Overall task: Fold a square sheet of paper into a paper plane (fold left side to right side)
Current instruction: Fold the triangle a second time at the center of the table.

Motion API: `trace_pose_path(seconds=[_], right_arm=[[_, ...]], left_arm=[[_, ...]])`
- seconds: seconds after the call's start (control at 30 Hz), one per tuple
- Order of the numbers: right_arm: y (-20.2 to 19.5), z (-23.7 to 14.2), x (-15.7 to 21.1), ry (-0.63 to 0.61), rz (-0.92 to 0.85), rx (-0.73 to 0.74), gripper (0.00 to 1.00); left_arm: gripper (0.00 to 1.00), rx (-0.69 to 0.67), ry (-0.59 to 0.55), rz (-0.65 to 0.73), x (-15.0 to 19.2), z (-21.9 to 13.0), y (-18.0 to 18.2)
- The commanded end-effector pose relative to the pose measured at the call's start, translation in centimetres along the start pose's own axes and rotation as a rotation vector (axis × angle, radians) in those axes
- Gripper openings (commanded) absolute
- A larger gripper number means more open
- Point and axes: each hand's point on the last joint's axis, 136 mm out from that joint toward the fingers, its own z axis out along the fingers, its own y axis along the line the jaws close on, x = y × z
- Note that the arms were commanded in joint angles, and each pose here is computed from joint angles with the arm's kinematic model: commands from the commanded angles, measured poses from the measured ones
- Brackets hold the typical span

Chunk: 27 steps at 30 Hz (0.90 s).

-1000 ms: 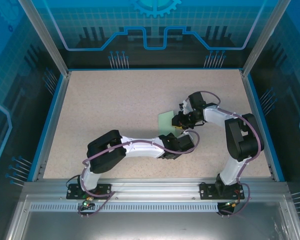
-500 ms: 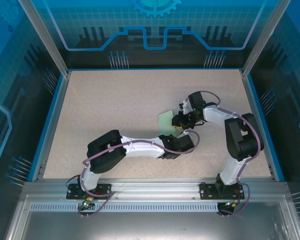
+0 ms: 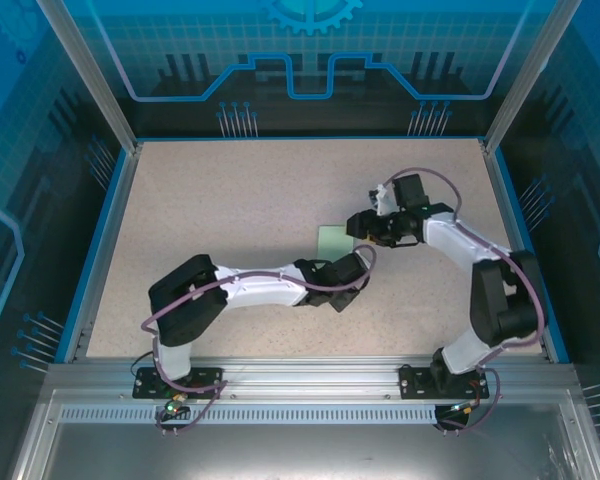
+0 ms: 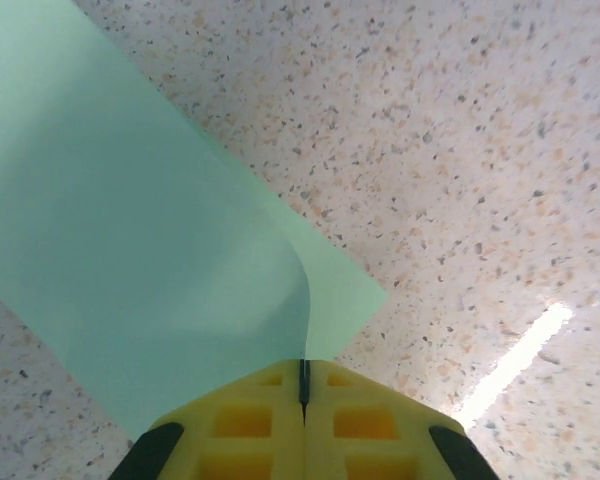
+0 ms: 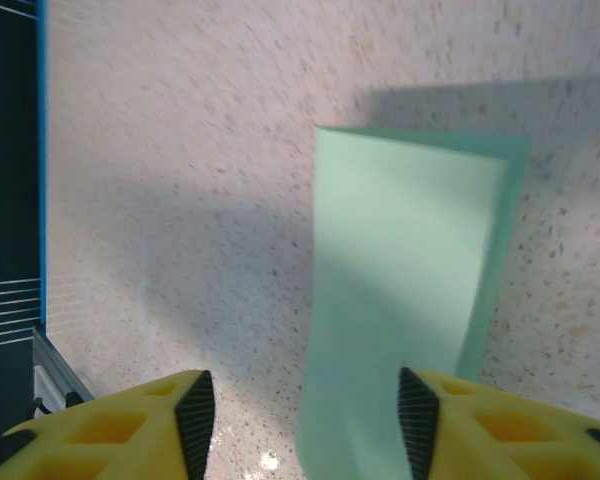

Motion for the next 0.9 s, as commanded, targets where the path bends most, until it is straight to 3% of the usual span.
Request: trace_pose_path(seconds=[0.0,0.13,0.33,0.53,0.87], right_arm=[[-0.6,-2.0,0.5,-0.054,-0.013,0.004,0.58],[-1.5,-2.5,3.3,-0.037,-0.017,-0.007,0.55],[-2.6,-0.7,7.4,-0.013,0.020,-0.070,0.27],[-3.4,1.8,10.0,0.022,0.045,-0.069,0.05],[-3.9,4.8,11.7,0.132,0.064,0.007,0.01]], left_arm=[[0.02,0.186,-0.044,-0.108,-1.2,-1.4,-1.1],[0.02,0.321,-0.049,-0.201,-1.6,-1.8,-0.9],[0.02,0.465,-0.074,-0.337,-2.0,-2.3,0.6],[0.02,0.496,-0.070,-0.393,-1.5,-2.7,1.9],[0.03,0.423,-0.031,-0.416,0.0,-2.1,4.9]])
